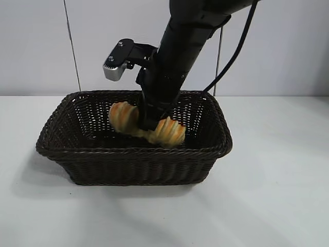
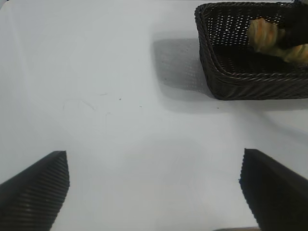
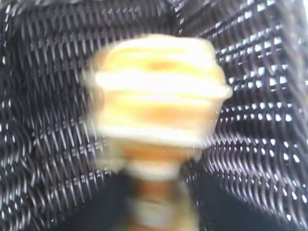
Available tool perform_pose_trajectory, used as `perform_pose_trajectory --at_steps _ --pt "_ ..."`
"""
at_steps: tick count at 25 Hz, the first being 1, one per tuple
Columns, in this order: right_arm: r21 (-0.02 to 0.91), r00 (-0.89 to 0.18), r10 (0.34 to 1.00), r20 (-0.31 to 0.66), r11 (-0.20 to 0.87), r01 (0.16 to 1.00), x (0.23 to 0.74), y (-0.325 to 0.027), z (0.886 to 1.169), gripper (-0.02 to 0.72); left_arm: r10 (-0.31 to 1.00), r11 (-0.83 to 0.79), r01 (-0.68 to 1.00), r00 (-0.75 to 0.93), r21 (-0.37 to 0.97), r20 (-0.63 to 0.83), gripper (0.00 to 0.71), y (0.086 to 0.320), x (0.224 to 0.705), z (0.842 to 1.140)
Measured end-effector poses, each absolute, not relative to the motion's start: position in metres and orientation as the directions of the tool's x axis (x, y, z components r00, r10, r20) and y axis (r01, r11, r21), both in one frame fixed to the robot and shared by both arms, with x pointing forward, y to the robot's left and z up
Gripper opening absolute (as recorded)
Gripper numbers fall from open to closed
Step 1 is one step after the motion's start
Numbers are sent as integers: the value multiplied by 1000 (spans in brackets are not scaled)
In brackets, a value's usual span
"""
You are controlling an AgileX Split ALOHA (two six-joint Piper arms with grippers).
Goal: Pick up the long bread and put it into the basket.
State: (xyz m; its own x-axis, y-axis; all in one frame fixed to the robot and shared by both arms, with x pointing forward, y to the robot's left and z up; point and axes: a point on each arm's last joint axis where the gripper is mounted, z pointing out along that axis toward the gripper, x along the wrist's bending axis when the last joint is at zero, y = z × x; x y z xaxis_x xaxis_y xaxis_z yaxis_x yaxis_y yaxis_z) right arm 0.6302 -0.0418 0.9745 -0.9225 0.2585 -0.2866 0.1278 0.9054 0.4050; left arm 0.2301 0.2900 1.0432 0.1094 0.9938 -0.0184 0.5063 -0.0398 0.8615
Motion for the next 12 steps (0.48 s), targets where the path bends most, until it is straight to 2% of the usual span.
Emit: perform_pose_trajectory --at_steps 6,8,12 --pt "513 -818 537 -207 771 377 635 -42 1043 694 994 -40 506 109 861 -18 696 290 230 1043" --pt "515 -757 634 -156 706 486 635 -46 1063 694 994 -40 506 109 861 -18 695 290 230 1043" --pt "542 -601 796 -69 536 647 638 -59 1098 694 994 -40 506 109 861 -18 695 290 230 1043"
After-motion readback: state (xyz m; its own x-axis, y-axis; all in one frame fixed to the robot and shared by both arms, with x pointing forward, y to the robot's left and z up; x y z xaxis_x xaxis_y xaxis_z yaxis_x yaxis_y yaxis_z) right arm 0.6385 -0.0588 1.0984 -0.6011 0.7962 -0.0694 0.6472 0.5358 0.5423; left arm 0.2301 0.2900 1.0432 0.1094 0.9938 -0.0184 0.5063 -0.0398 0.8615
